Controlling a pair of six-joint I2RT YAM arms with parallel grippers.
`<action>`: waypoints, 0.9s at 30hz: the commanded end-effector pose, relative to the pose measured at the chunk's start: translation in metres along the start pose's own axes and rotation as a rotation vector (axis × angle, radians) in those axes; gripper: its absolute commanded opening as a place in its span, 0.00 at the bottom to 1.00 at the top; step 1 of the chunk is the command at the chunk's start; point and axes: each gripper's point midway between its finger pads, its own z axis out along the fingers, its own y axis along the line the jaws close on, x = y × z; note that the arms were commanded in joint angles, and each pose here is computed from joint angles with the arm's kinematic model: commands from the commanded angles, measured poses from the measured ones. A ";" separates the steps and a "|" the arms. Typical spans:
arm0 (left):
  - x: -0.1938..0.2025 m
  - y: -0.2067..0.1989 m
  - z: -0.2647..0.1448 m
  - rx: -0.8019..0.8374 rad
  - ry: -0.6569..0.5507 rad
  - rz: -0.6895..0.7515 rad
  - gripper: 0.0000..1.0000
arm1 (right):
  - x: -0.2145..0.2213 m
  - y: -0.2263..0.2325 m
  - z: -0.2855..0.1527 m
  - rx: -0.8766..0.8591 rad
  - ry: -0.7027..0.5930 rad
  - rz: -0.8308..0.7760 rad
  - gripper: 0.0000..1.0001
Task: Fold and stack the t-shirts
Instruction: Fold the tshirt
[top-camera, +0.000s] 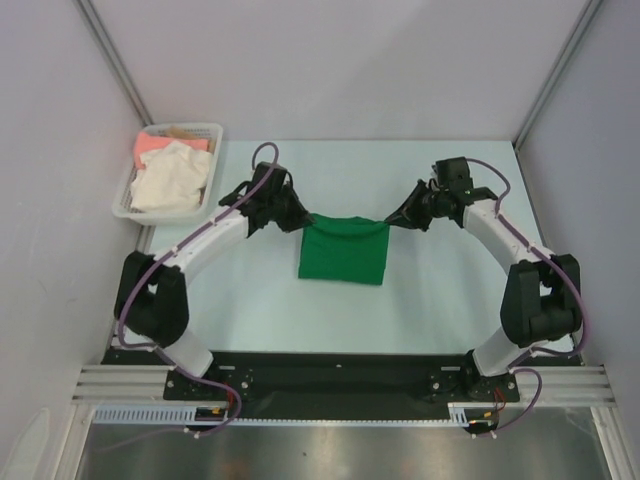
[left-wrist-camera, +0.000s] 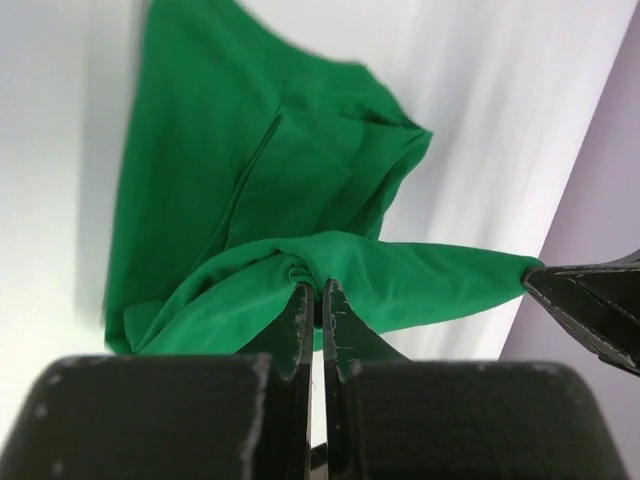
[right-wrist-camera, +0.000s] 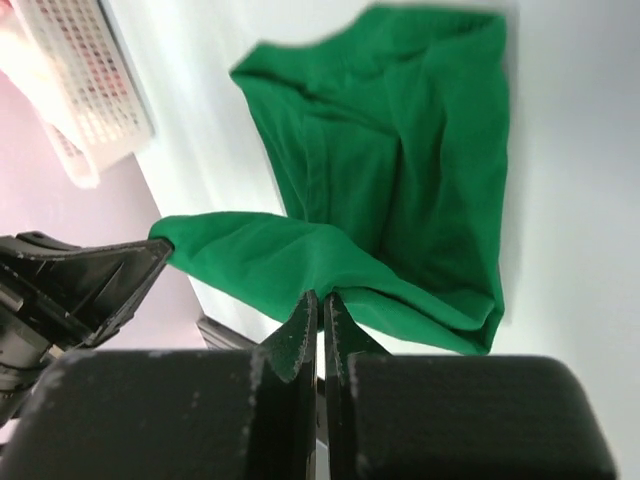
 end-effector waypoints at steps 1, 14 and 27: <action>-0.023 -0.037 0.006 0.124 0.012 0.083 0.00 | -0.031 0.024 -0.007 -0.083 -0.053 -0.061 0.00; -0.059 -0.011 0.036 0.029 -0.041 0.044 0.00 | -0.062 0.007 0.045 -0.095 0.050 -0.018 0.00; -0.078 0.013 0.094 -0.060 0.037 0.072 0.11 | -0.087 -0.020 0.078 -0.018 0.033 0.041 0.15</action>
